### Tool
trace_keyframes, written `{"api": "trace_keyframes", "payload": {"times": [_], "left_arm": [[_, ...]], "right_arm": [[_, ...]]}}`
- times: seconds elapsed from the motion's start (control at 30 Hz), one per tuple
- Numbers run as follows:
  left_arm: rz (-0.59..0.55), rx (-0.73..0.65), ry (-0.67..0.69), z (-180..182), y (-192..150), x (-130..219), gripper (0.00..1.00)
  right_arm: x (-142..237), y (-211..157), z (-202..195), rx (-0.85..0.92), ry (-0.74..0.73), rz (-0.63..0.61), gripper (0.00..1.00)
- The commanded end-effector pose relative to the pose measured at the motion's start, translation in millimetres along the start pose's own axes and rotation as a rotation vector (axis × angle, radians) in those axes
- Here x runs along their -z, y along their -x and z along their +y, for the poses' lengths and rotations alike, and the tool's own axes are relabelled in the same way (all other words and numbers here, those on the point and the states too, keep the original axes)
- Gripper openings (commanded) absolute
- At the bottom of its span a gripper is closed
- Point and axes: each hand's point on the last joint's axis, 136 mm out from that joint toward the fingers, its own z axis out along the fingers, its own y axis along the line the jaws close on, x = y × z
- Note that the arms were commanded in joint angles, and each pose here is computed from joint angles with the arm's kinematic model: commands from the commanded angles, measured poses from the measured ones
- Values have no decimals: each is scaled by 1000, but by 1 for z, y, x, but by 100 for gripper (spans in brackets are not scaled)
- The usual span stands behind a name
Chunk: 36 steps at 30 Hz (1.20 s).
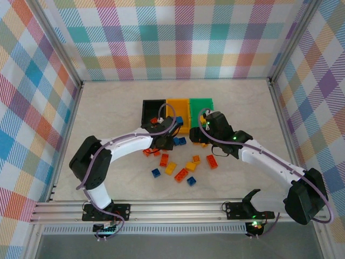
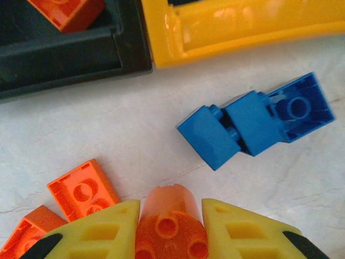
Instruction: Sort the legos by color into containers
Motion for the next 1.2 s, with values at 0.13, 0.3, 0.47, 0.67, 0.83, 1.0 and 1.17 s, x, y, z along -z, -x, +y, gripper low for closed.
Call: {"api": "trace_keyframes", "payload": {"times": [0.13,0.3,0.47,0.67,0.83,1.0,1.17], "left_arm": [[-105,110,-35,22,34,45,29],[-189,236,-102,39,75,57,30],[-208,358,-147,55,112,46,30],[-210,381,-61,72,147,18,30],[-186,423,-17,89,166,-10,31],[-150,410,7,87,178,-30,31],[-129,409,-3,81,183,-37,51]], "right_arm": [[7,8,1,-25,18,-42,77],[7,8,0,-27,18,-43,77],[7,6,0,-28,18,-36,77],[7,5,-1,-31,16,-32,78],[10,5,-2,-33,15,-33,78],[13,4,-3,-37,13,-30,78],[14,4,-2,-41,14,-23,78]]}}
